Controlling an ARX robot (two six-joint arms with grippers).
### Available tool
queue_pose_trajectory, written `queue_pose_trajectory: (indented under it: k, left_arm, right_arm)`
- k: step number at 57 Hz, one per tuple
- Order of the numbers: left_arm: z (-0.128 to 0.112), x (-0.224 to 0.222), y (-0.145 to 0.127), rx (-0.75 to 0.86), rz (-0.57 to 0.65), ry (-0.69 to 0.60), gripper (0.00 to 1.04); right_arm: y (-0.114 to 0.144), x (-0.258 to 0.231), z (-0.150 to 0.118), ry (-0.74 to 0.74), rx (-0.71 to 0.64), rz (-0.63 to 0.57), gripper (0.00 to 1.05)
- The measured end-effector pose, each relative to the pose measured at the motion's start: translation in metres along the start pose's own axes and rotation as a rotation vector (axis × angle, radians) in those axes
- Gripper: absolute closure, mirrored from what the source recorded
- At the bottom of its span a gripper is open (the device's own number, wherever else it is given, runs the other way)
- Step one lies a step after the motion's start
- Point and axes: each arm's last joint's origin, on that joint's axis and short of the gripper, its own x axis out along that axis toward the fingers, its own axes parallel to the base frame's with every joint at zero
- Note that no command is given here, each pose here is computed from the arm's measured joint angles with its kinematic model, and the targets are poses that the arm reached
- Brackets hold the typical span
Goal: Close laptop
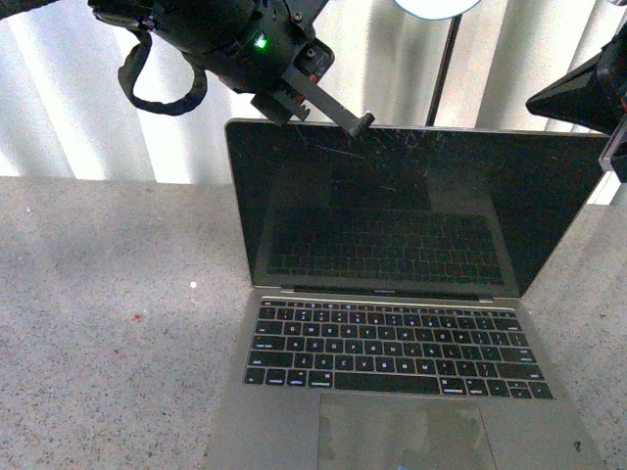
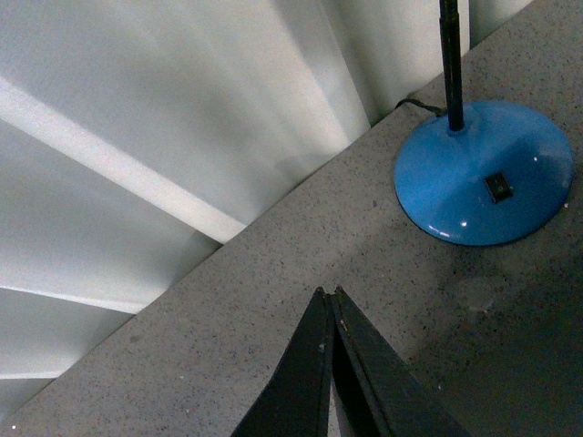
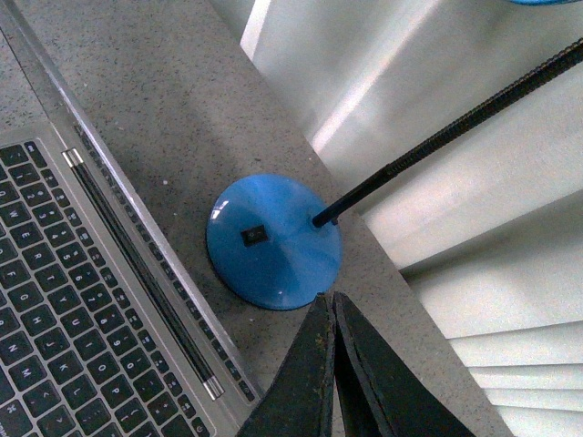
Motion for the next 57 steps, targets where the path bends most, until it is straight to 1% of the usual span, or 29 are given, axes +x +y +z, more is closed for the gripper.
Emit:
queue_pose_trajectory:
  k: [20, 30, 49, 57]
  left_arm:
    - [-0.006, -0.006, -0.004, 0.008, -0.036, 0.024, 1.01]
    - [-0.009, -0.011, -0.008, 0.023, -0.052, 0.035, 1.01]
    - [-0.010, -0.013, -0.010, 0.041, -0.071, 0.045, 1.01]
    - [-0.015, -0.016, -0.015, 0.051, -0.128, 0.050, 1.01]
  right_arm:
    - [0.005, 0.001, -0.002, 0.021, -0.020, 0.035, 1.02]
    - [0.011, 0.001, -0.005, 0.030, -0.030, 0.066, 1.02]
    - [0.018, 0.001, -0.003, 0.038, -0.042, 0.097, 1.02]
    - [0.025, -0.001, -0.005, 0.048, -0.050, 0.130, 1.02]
